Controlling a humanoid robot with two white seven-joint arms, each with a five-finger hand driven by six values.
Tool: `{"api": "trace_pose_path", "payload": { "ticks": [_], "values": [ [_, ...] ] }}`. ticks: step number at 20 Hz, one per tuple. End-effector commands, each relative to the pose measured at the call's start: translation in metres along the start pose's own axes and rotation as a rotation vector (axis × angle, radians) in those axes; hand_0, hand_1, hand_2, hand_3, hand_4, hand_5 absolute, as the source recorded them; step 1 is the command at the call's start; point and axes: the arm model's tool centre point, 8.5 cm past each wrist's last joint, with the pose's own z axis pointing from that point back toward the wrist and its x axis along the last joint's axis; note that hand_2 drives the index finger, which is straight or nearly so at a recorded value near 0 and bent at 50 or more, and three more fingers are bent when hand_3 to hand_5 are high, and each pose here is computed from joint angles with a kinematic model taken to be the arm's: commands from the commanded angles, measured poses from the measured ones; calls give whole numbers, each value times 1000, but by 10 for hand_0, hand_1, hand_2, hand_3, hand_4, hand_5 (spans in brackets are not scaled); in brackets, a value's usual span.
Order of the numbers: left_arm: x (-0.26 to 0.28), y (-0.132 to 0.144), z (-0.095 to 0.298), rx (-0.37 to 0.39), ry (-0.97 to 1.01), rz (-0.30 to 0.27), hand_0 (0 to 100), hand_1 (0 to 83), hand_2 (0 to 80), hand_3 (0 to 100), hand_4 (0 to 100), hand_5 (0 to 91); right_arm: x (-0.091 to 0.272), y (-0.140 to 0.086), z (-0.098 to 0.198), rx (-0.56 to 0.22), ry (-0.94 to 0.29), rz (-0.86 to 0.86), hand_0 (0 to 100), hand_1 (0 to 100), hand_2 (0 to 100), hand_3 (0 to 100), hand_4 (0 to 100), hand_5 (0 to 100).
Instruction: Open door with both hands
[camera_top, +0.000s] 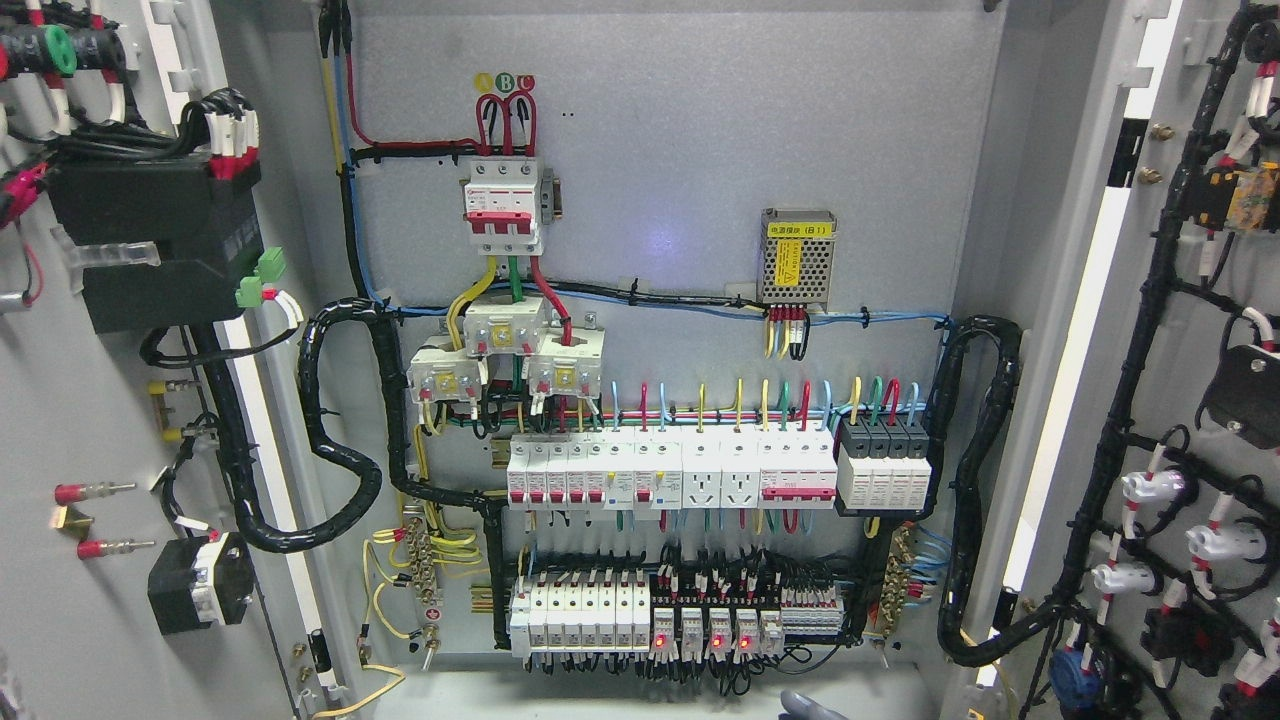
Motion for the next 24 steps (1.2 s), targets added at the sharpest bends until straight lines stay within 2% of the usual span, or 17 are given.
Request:
{"api": "trace_pose_path", "payload": {
  "ticks": [1, 10, 14, 16, 19, 24],
  "values": [
    [63, -14, 9, -88, -241, -159, 0, 0, 0, 0, 0, 0, 10, -21, 19, -76, 14, 65, 0, 0, 0, 0, 0, 0],
    [80, -34, 64, -178, -446, -222, 0, 0, 0, 0, 0, 0, 18, -35, 24, -129, -8, 94, 0, 0, 0, 0, 0, 0],
    [107, -37, 93, -192, -560, -243, 0, 0, 0, 0, 0, 0, 25, -42, 26, -142, -32, 127, 0, 0, 0, 0, 0, 0],
    [122, -34, 106, -185, -608, -291, 0, 0, 0, 0, 0, 0, 27, -44, 27, -155, -50, 108, 0, 0, 0, 0, 0, 0],
    [142, -34, 125, -183, -681, -320, 0, 0, 0, 0, 0, 0, 36, -53, 30, -203, -107, 27, 0, 0, 0, 0, 0, 0],
    [173, -44, 155, -216, -800, -365, 0, 0, 0, 0, 0, 0, 47, -63, 36, -212, -127, 81, 0, 0, 0, 0, 0, 0]
  ]
}}
